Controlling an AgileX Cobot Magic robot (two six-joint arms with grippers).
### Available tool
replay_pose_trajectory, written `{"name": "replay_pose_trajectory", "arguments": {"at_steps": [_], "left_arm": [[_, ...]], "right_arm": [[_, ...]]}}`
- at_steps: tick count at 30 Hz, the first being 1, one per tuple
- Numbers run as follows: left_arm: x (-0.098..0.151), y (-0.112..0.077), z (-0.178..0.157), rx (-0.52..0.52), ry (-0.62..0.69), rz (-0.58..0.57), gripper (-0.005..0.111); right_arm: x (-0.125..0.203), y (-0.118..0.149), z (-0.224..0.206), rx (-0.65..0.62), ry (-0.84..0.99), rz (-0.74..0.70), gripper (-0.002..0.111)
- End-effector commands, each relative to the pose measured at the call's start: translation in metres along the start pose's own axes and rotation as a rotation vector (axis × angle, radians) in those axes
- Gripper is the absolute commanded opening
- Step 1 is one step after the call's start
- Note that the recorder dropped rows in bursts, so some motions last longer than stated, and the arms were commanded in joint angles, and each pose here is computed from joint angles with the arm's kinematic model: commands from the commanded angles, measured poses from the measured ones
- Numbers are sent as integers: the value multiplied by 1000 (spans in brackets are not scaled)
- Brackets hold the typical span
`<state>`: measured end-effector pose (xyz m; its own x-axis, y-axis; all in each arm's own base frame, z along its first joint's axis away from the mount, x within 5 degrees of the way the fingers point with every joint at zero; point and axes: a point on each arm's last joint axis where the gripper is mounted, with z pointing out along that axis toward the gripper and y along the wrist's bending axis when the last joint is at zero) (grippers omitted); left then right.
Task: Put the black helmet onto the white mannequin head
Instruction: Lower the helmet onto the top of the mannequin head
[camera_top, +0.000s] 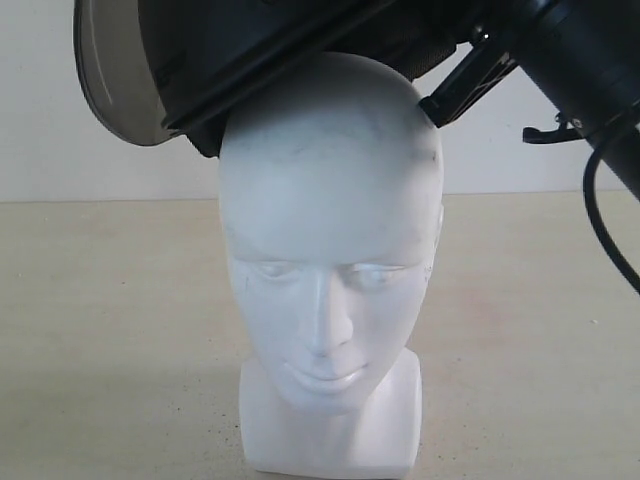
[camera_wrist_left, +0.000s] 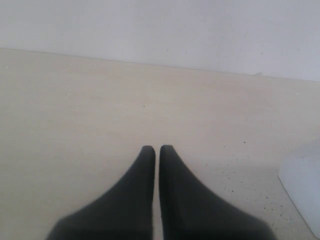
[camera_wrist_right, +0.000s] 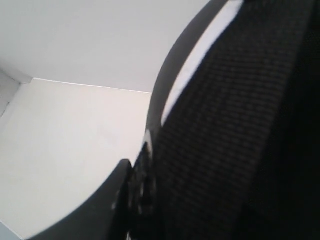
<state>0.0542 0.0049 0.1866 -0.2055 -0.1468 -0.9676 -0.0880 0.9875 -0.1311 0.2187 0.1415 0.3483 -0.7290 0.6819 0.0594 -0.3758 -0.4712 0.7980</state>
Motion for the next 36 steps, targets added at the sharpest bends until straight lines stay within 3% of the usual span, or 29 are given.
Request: {"name": "replay_pose_trajectory", "arguments": {"at_steps": [1, 21, 36], "left_arm": [[1, 0, 0, -1, -3, -1, 4], [1, 0, 0, -1, -3, -1, 4], [1, 0, 0, -1, -3, -1, 4]], "right_arm": [[2, 4, -3, -6, 8, 3, 0], [2, -8, -17, 52, -5, -35, 0], [-2, -13, -25, 65, -63, 36, 0]]}}
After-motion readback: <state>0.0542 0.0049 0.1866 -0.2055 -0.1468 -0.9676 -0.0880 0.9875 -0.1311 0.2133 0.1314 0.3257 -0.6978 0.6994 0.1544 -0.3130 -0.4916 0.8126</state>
